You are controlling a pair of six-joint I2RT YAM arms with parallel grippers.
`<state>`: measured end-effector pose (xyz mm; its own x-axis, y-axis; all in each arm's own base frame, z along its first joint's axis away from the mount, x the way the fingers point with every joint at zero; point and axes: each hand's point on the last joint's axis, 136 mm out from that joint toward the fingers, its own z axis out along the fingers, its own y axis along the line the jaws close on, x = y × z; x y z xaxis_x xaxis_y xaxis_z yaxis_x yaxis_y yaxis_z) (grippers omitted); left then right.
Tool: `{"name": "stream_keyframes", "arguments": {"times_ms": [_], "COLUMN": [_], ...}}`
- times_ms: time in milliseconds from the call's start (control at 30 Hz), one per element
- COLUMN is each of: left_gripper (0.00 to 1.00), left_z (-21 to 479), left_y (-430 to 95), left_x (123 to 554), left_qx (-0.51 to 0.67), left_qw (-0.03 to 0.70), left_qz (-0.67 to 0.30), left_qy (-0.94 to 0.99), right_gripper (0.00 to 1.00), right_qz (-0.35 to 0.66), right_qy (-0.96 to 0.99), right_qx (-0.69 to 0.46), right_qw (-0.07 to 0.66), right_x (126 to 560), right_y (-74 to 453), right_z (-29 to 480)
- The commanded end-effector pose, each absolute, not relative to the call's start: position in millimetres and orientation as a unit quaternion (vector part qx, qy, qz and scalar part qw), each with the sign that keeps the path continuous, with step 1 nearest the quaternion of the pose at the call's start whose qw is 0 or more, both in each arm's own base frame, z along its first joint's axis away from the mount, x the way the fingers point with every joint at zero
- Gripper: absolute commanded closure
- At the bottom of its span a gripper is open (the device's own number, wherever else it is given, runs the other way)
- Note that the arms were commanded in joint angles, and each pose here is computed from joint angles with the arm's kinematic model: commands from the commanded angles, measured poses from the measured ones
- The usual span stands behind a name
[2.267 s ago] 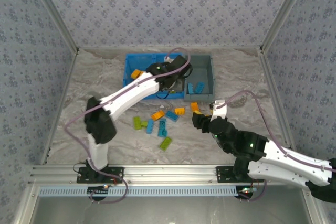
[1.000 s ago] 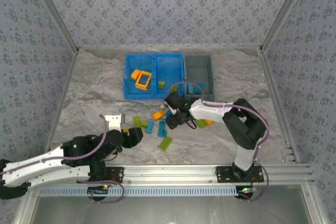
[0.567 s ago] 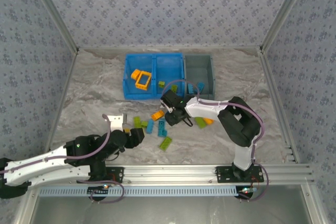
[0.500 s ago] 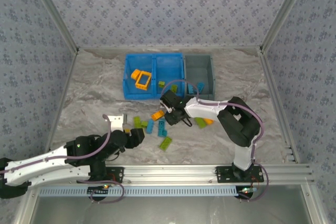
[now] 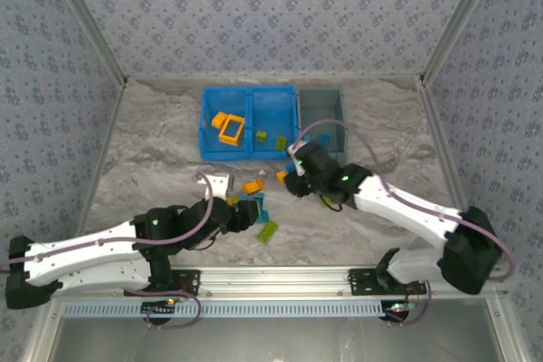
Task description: Sort the legos into containers by color
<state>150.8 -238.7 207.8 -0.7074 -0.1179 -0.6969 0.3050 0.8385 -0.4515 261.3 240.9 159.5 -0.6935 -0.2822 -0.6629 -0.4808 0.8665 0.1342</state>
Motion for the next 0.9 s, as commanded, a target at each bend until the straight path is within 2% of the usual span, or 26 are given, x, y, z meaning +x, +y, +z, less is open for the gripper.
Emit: {"name": "stream_keyframes", "arguments": {"times_ms": [0, 200, 333, 500, 667, 867], "left_gripper": [0.24, 0.24, 0.24, 0.23, 0.23, 0.23], "left_z": [247, 288, 295, 286, 277, 262], "left_y": [-272, -326, -357, -374, -378, -368], "left_x": [156, 170, 180, 188, 188, 192], "left_qx": [0.088, 0.140, 0.179, 0.184, 0.186, 0.175], "left_qw": [0.408, 0.438, 0.439, 0.431, 0.420, 0.408], "left_qz": [-0.312, -0.301, -0.255, -0.231, -0.223, -0.201], "left_qy": [0.854, 0.835, 0.843, 0.853, 0.860, 0.873], "right_gripper": [0.70, 0.72, 0.72, 0.71, 0.66, 0.45], "right_qz": [0.126, 0.100, 0.073, 0.066, 0.072, 0.068], "right_qy": [0.931, 0.948, 0.962, 0.970, 0.977, 0.978], "right_qx": [-0.126, -0.036, 0.007, 0.047, 0.047, 0.035], "right_qw": [0.319, 0.301, 0.264, 0.227, 0.197, 0.197], "right_x": [285, 368, 422, 463, 486, 487], "right_y": [200, 172, 163, 153, 157, 165], "right_z": [160, 160, 142, 111, 88, 89]}}
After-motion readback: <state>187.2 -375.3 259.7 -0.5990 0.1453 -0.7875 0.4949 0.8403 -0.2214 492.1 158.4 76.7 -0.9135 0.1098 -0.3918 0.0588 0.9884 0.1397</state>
